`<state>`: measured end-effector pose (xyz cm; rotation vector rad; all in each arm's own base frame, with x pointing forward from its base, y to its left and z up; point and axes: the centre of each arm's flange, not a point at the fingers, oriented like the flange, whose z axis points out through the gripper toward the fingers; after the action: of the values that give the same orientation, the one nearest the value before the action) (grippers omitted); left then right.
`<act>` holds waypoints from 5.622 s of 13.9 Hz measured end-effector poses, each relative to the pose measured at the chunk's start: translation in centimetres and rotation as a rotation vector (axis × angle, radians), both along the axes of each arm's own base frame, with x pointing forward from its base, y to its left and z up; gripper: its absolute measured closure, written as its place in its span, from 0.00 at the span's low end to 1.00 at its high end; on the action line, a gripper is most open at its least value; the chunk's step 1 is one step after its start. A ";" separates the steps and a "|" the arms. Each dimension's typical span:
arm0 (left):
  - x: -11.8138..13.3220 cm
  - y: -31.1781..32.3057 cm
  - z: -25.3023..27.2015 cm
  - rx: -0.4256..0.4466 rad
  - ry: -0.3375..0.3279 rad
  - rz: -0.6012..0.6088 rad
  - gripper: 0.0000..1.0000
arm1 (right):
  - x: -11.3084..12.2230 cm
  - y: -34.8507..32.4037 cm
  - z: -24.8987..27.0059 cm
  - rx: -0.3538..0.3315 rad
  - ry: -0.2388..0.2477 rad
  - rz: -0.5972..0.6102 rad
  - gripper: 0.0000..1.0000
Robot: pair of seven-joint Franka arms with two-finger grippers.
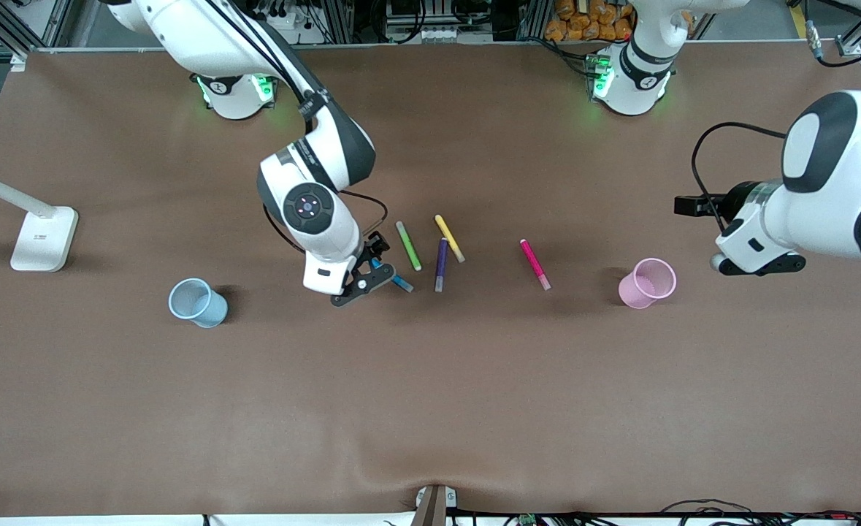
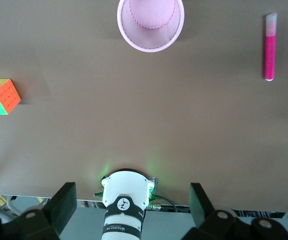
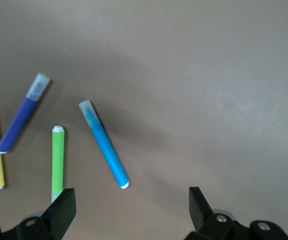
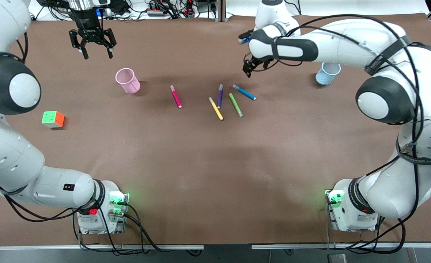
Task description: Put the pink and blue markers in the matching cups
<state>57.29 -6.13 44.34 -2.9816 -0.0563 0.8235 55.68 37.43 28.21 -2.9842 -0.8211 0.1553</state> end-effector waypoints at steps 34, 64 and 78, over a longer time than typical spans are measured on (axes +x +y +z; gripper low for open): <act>4.3 -10.1 -15.5 -0.168 0.086 0.307 0.00 | -3.2 3.2 -10.2 -0.035 -0.154 0.227 0.76; 1.0 -17.1 -29.2 -0.078 -0.005 0.473 0.83 | 9.2 -30.7 5.6 -0.375 0.234 0.503 0.76; 5.0 -8.1 0.0 0.042 -0.454 0.307 0.83 | 7.3 -30.3 -1.8 -0.439 0.247 0.601 0.76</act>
<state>62.28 -14.24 44.30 -3.0933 -0.5488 0.1362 63.02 7.09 26.40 -2.8634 -1.8130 0.7947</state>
